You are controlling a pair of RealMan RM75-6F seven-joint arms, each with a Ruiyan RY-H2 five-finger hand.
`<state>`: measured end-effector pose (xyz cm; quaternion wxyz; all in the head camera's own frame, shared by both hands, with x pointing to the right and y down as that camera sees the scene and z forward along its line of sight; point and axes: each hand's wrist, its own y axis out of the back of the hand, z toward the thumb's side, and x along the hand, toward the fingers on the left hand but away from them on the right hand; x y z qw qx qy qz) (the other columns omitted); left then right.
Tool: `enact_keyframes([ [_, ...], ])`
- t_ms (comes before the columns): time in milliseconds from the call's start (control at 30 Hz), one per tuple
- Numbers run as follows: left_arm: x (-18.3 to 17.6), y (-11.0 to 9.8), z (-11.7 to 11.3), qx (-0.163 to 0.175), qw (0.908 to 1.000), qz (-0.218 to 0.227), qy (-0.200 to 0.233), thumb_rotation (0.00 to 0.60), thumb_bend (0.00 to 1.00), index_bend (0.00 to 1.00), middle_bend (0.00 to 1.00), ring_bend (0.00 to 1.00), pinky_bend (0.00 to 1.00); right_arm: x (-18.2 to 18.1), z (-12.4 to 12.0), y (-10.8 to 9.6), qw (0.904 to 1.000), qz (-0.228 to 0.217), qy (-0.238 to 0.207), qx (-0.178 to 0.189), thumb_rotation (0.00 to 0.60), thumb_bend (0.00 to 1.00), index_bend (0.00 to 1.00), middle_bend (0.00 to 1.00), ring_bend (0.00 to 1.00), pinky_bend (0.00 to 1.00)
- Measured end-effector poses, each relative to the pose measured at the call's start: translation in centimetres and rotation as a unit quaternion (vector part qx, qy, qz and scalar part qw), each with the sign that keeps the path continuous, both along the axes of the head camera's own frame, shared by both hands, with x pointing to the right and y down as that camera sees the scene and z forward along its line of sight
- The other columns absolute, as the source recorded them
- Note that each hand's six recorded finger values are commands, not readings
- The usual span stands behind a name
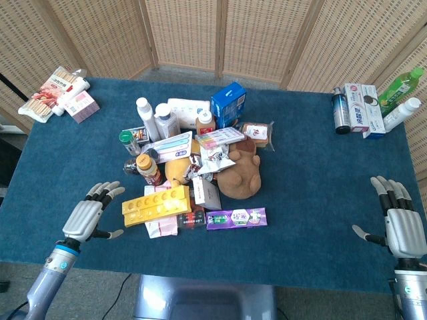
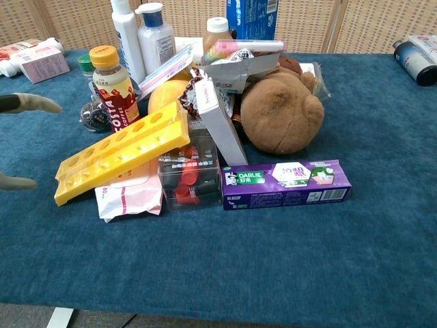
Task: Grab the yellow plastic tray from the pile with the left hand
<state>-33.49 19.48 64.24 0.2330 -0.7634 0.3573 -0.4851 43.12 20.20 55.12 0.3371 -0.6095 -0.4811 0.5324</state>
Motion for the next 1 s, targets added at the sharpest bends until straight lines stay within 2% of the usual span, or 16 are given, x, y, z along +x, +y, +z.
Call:
enact_keyframes([
  [200, 3.1, -0.4, 1.3, -0.008, 0.9998, 0.009, 0.017, 0.600, 0.00, 0.15, 0.00, 0.00, 0.00, 0.1, -0.1, -0.1, 1.0000, 0.003, -0.005, 0.000, 0.600, 0.00, 0.00, 0.00, 0.00, 0.00],
  [567, 6.1, -1.2, 3.7, -0.012, 0.9995, 0.019, 0.022, 0.600, 0.00, 0.20, 0.00, 0.00, 0.01, 0.3, -0.3, -0.4, 0.9999, 0.006, -0.012, 0.006, 0.600, 0.00, 0.00, 0.00, 0.00, 0.00],
  [600, 6.4, -1.2, 3.9, -0.012, 0.9995, 0.020, 0.023, 0.600, 0.00, 0.23, 0.00, 0.00, 0.06, 0.3, -0.3, -0.4, 0.9999, 0.006, -0.012, 0.006, 0.600, 0.00, 0.00, 0.00, 0.00, 0.00],
  [667, 7.1, -1.4, 4.4, -0.008, 0.9994, 0.023, 0.025, 0.600, 0.00, 0.32, 0.12, 0.12, 0.28, 0.3, -0.4, -0.4, 0.9999, 0.006, -0.012, 0.008, 0.600, 0.00, 0.00, 0.00, 0.00, 0.00],
  [700, 7.5, -1.4, 4.6, -0.005, 0.9994, 0.023, 0.025, 0.600, 0.00, 0.44, 0.31, 0.30, 0.49, 0.3, -0.4, -0.5, 0.9999, 0.007, -0.012, 0.008, 0.600, 0.00, 0.00, 0.00, 0.00, 0.00],
  [733, 7.8, -1.5, 4.7, 0.000, 0.9994, 0.023, 0.025, 0.600, 0.00, 0.55, 0.52, 0.49, 0.65, 0.3, -0.4, -0.5, 0.9999, 0.007, -0.013, 0.008, 0.600, 0.00, 0.00, 0.00, 0.00, 0.00],
  [800, 8.5, -1.6, 5.2, 0.012, 0.9994, 0.022, 0.023, 0.600, 0.02, 0.66, 0.67, 0.63, 0.77, 0.4, -0.4, -0.5, 0.9998, 0.008, -0.013, 0.008, 0.600, 0.00, 0.00, 0.00, 0.00, 0.00],
  [867, 9.2, -1.5, 5.7, 0.019, 0.9994, 0.021, 0.021, 0.600, 0.05, 0.74, 0.74, 0.69, 0.84, 0.5, -0.4, -0.5, 0.9998, 0.009, -0.013, 0.008, 0.600, 0.00, 0.00, 0.00, 0.00, 0.00],
  [1000, 9.6, -1.7, 5.7, 0.035, 0.9991, 0.014, 0.018, 0.600, 0.07, 0.78, 0.78, 0.72, 0.87, 0.6, -0.5, -0.6, 0.9998, 0.010, -0.014, 0.009, 0.600, 0.00, 0.00, 0.00, 0.00, 0.00],
])
